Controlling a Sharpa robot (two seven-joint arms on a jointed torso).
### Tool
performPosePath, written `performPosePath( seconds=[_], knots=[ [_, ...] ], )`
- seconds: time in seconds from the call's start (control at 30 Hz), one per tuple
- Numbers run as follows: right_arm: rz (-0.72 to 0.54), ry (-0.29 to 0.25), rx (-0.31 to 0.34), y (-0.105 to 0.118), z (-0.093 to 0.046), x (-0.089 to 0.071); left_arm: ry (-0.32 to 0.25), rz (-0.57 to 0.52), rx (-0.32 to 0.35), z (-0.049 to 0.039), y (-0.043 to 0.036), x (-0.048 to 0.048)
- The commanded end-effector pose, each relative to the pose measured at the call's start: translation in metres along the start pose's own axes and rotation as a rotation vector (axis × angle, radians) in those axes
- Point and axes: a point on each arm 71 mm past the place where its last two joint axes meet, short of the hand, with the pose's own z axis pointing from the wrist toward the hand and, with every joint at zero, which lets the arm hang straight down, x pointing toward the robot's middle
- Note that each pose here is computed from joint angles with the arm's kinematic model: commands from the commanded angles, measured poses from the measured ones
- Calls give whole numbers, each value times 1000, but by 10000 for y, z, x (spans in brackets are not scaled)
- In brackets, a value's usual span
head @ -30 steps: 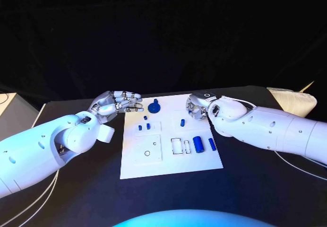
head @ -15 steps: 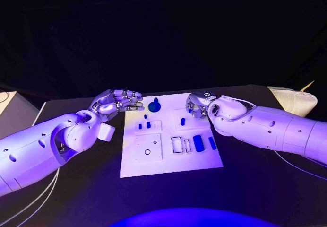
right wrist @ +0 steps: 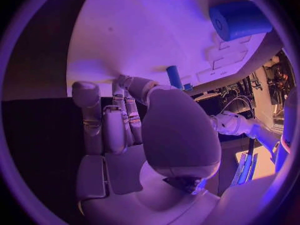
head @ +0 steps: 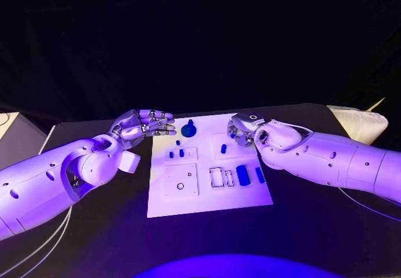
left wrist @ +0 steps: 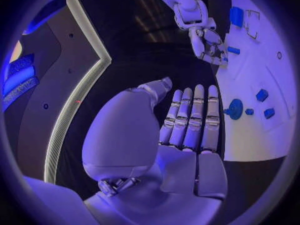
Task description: Assemble the parts on the task board
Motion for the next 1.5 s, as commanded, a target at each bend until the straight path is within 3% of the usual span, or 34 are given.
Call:
performPosePath(
  seconds=[0.03,0.27,0.93,1.13,1.5],
  knots=[
    [5,-28,-7,32,-31,27,3,-6,4,1,-5,7],
    [66,-61,1,-4,-68,-14,-3,-3,0,-3,0,-14],
    [201,-74,45,-131,-147,-262,-21,2,-13,-16,17,-83],
    [215,-95,-25,95,-244,-367,-26,3,-14,-19,18,-97],
    [154,-113,-233,840,-292,-425,-30,0,-13,1,30,-92]
  ],
)
